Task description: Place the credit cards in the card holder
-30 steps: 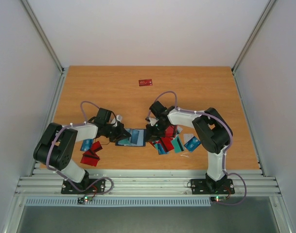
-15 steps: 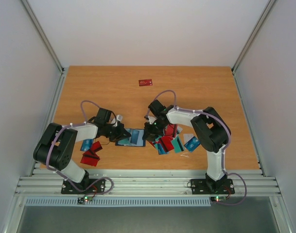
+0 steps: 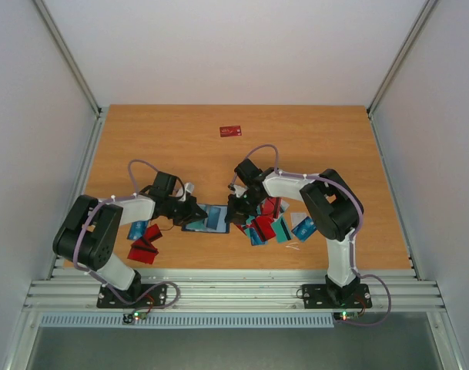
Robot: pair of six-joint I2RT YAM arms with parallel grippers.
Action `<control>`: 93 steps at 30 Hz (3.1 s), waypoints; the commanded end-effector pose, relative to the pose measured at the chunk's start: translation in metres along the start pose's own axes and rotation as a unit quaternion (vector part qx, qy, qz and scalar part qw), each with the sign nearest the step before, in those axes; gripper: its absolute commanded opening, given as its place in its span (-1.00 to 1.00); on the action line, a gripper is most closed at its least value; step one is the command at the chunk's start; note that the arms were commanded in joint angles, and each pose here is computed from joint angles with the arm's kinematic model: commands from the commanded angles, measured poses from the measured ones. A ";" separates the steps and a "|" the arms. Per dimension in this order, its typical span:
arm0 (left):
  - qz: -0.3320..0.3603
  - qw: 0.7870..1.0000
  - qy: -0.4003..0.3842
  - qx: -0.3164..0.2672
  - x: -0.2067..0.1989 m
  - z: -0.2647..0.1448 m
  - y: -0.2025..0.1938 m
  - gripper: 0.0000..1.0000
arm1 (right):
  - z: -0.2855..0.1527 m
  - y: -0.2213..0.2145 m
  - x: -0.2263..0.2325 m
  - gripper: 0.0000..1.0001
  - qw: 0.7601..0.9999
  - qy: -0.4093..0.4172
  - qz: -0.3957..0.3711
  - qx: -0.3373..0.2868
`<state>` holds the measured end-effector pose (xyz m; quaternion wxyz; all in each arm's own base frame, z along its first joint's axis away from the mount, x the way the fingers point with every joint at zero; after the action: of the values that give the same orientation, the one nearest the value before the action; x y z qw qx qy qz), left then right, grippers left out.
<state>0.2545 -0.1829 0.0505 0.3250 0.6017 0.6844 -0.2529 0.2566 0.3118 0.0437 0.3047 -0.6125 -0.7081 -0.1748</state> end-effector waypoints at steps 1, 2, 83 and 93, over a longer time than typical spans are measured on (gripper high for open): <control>-0.020 0.999 0.034 0.033 0.020 0.010 -0.021 -0.99 | 0.012 0.005 -0.004 -0.91 1.000 -0.003 0.002 -0.002; -0.021 0.999 0.035 0.034 0.020 0.010 -0.021 -0.99 | 0.011 0.005 -0.004 -0.90 1.000 -0.002 0.002 -0.002; -0.055 0.969 0.238 0.037 -0.014 -0.013 -0.041 0.18 | -0.029 -0.011 0.018 -0.75 0.997 0.066 -0.032 0.004; 0.077 0.971 0.222 0.053 -0.029 -0.020 -0.034 -0.24 | -0.044 -0.013 0.041 -0.57 0.993 0.108 -0.045 0.003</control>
<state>0.2126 -0.1878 0.0754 0.1330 0.6626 0.7241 -0.1376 0.2490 0.3044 0.0763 0.3520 -0.5815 -0.7015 -0.2141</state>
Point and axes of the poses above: each gripper's point midway between its finger pads, its own z axis out along the fingers, its own x axis along the line the jaws close on, y = z × x, the point moved 3 cm from there along -z, back along the fingers, and after that the axes turned 2 degrees about z, right-handed, at the moved point
